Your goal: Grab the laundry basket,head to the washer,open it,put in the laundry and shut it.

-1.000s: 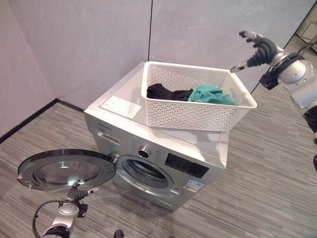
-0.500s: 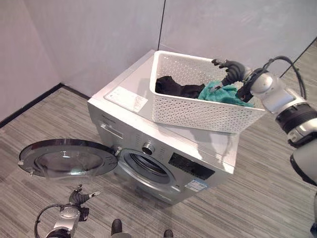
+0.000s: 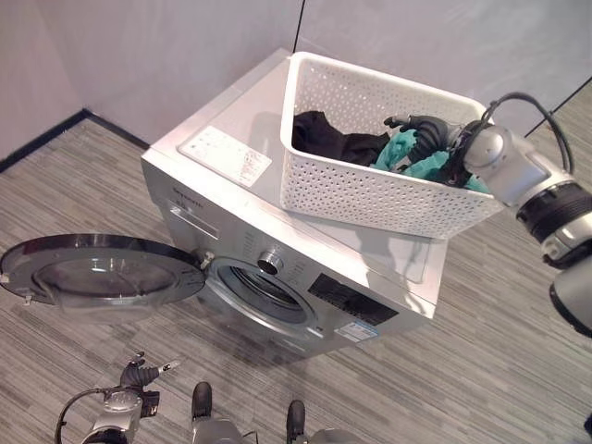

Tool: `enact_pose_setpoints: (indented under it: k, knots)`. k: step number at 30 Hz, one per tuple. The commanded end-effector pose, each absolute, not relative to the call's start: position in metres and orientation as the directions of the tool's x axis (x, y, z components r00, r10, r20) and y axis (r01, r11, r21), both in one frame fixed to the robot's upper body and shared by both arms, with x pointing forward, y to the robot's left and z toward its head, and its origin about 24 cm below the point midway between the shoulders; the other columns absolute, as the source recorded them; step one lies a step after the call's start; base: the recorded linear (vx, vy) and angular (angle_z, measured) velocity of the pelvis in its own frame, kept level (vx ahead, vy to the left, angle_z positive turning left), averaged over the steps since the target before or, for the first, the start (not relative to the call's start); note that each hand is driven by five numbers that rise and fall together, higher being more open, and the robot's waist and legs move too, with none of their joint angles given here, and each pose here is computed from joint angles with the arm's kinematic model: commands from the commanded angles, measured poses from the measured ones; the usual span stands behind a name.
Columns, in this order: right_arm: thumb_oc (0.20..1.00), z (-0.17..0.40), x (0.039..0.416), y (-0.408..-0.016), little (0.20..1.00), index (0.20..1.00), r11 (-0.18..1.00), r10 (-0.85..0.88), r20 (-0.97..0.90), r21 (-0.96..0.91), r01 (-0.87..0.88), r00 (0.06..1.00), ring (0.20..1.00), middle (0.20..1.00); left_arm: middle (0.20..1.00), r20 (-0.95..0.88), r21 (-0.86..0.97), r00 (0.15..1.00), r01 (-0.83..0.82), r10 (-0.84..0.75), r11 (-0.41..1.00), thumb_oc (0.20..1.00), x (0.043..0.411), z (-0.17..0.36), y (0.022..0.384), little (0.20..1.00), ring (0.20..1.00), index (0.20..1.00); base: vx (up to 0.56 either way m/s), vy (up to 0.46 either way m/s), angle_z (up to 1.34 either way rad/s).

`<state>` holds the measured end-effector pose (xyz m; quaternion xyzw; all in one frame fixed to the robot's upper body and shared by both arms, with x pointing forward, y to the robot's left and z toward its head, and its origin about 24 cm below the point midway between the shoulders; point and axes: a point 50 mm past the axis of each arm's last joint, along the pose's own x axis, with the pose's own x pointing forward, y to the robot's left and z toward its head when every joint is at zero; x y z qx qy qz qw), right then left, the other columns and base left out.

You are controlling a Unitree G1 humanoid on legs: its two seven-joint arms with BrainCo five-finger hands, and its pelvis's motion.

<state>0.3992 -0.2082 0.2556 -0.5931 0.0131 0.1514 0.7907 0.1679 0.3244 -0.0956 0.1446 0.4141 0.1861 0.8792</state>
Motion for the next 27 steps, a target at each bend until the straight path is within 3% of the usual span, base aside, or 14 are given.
enact_pose_setpoints:
  k: [1, 10, 16, 17, 18, 19, 27]
  knots:
    - [1.0, 0.247, 0.394, -0.225, 1.0, 1.0, 0.182, 0.173, -0.283, -0.932, -0.313, 0.943, 1.0, 1.0, 1.0, -0.611, 0.407, 0.655, -0.221, 0.444, 0.886, 1.0, 0.191, -0.079, 0.33, 1.0, 1.0, 1.0, -0.02, -0.023, 0.04]
    - [1.0, 0.225, 0.381, -0.232, 1.0, 1.0, 0.082, 0.159, -0.487, -0.86, -0.503, 0.859, 1.0, 1.0, 1.0, -0.583, 0.411, 0.706, -0.171, 0.402, 0.896, 1.0, 0.203, -0.072, 0.325, 1.0, 1.0, 1.0, -0.01, -0.015, 0.07]
    - [1.0, 0.229, 0.379, -0.219, 1.0, 1.0, 0.095, 0.219, -0.494, -0.848, -0.522, 0.842, 1.0, 1.0, 1.0, -0.591, 0.391, 0.714, -0.154, 0.376, 0.907, 1.0, 0.203, -0.076, 0.316, 1.0, 1.0, 1.0, 0.0, 0.0, 0.0]
    - [0.944, 0.231, 0.379, -0.215, 0.944, 0.944, 0.097, 0.24, -0.489, -0.847, -0.522, 0.838, 0.944, 0.944, 1.0, -0.594, 0.389, 0.713, -0.149, 0.371, 0.909, 1.0, 0.202, -0.077, 0.315, 1.0, 1.0, 1.0, 0.0, 0.0, 0.0]
    - [0.489, 0.233, 0.379, -0.209, 0.489, 0.489, 0.109, 0.271, -0.481, -0.845, -0.523, 0.834, 0.489, 0.489, 1.0, -0.6, 0.383, 0.715, -0.138, 0.359, 0.913, 1.0, 0.202, -0.078, 0.312, 1.0, 1.0, 1.0, 0.0, 0.0, 0.0]
    - [0.2, 0.234, 0.379, -0.206, 0.2, 0.2, 0.106, 0.282, -0.478, -0.847, -0.522, 0.832, 0.2, 0.2, 1.0, -0.6, 0.383, 0.716, -0.134, 0.356, 0.914, 1.0, 0.202, -0.078, 0.311, 1.0, 1.0, 1.0, 0.0, 0.0, 0.0]
    - [0.2, 0.274, 0.372, -0.194, 0.2, 0.2, 0.196, 0.403, -0.29, -0.899, -0.391, 0.868, 0.2, 0.2, 1.0, -0.614, 0.402, 0.705, -0.11, 0.356, 0.909, 1.0, 0.195, -0.083, 0.31, 1.0, 1.0, 1.0, 0.01, 0.001, 0.0]
